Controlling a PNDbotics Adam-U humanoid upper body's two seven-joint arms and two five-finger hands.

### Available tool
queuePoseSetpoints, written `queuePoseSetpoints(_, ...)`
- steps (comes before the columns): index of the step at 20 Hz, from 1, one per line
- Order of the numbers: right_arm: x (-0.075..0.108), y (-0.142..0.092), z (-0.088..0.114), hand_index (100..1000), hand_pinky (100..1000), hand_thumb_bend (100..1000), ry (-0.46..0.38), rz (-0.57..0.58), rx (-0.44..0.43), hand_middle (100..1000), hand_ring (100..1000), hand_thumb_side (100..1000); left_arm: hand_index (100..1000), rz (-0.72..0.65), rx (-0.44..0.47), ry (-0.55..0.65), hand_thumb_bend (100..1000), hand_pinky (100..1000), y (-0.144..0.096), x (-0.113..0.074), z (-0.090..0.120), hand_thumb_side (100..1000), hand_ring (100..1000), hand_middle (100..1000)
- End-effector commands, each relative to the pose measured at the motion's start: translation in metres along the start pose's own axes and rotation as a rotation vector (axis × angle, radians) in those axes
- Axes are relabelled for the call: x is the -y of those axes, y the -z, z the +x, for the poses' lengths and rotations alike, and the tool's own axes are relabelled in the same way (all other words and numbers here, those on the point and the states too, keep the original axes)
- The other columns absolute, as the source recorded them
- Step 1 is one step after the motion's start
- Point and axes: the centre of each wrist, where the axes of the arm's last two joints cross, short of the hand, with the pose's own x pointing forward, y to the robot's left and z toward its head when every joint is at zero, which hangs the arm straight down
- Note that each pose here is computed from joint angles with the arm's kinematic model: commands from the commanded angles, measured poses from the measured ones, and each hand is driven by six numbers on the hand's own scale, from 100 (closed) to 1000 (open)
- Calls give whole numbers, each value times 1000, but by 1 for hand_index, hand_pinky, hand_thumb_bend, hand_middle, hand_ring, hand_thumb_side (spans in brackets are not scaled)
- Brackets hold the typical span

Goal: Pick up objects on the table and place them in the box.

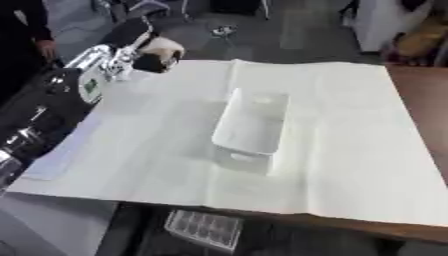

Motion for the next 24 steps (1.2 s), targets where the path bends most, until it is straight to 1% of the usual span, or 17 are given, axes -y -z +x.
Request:
queuePoseSetpoints(1, -1, 6, 4, 622, 365, 100, -1, 17, 20, 452, 458, 1000, 188, 89, 140, -6, 100, 100, 9, -28, 4, 598, 100, 100)
queuePoseSetpoints(2, -1, 6, 4, 622, 365, 100, 1, 17, 20, 452, 458, 1000, 188, 90, 179, -8, 100, 100, 10, -28, 7, 533, 100, 100)
queuePoseSetpoints(6, -3, 6, 4, 622, 365, 100, 6, 19, 20, 452, 458, 1000, 188, 90, 289, -11, 100, 100, 15, -29, 20, 528, 100, 100)
queuePoseSetpoints(13, -5, 7, 4, 622, 365, 100, 17, 23, 23, 452, 458, 1000, 188, 76, 442, -18, 100, 100, 21, -27, 45, 526, 100, 100)
queuePoseSetpoints(18, -7, 8, 4, 622, 366, 100, 24, 25, 26, 452, 458, 1000, 190, 61, 529, -6, 100, 100, 23, -27, 59, 535, 100, 100)
queuePoseSetpoints(21, -8, 9, 4, 622, 366, 100, 28, 26, 28, 452, 458, 1000, 195, 28, 616, 13, 100, 100, 24, -25, 67, 568, 100, 100)
queuePoseSetpoints(24, -8, 9, 4, 622, 366, 100, 30, 26, 28, 452, 458, 1000, 201, -55, 713, 38, 100, 100, 23, -20, 71, 609, 100, 100)
